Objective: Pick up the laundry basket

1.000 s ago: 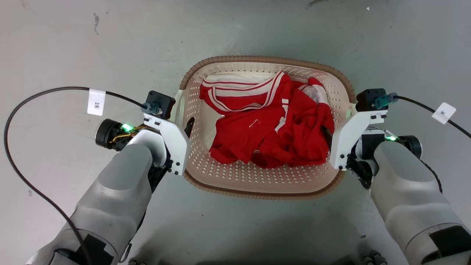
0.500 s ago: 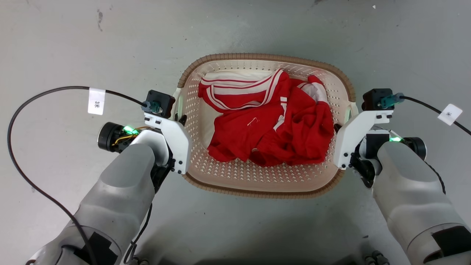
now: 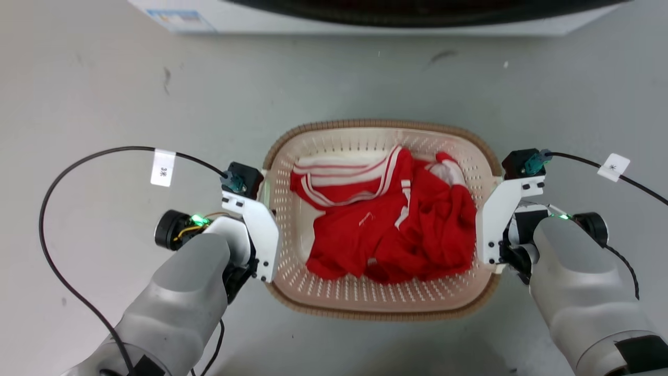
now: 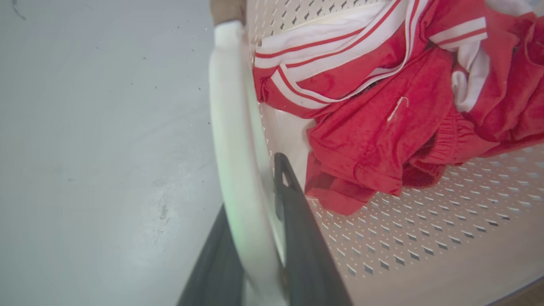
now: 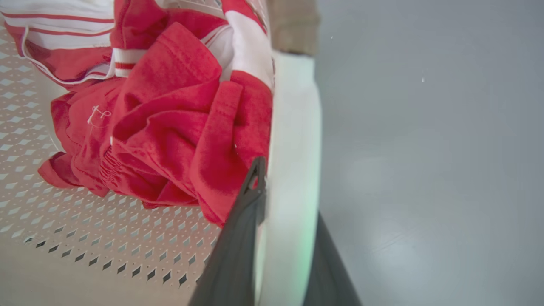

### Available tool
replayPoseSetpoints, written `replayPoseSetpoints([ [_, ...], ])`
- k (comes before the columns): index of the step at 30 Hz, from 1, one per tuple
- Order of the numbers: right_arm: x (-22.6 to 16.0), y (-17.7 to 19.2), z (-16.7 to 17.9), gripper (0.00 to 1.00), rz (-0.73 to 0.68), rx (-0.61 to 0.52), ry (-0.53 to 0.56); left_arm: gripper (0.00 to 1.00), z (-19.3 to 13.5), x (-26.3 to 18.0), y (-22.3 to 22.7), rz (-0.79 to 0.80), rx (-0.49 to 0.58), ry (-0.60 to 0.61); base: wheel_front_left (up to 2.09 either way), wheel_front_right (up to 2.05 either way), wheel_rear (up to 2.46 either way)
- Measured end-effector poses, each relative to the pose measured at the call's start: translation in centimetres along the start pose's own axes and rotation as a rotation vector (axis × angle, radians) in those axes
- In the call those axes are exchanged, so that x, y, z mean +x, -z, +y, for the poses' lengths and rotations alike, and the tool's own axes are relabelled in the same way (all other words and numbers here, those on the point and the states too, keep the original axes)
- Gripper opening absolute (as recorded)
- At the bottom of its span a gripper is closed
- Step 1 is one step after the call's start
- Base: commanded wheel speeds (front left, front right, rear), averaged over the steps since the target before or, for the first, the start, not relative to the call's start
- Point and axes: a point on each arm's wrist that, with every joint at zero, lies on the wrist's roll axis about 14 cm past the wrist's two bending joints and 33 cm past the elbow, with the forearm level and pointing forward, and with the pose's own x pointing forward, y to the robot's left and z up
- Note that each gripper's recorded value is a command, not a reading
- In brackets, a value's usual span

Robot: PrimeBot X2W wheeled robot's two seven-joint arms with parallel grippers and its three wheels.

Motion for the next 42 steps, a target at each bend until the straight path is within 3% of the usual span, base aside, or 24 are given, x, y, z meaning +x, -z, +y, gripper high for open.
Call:
replayPoseSetpoints([
  [24, -14.9, -0.5, 0.5, 0.00, 0.000, -0.065, 0.086, 0.00, -5.6, -14.0, -2.3, 0.021, 0.104, 0.042, 0.00, 0.00, 0.00],
  [42, -18.9, 2.3, 2.5, 0.00, -0.007, -0.064, 0.057, 0.00, -6.6, -18.6, 0.0, 0.021, 0.076, 0.024, 0.00, 0.00, 0.00],
])
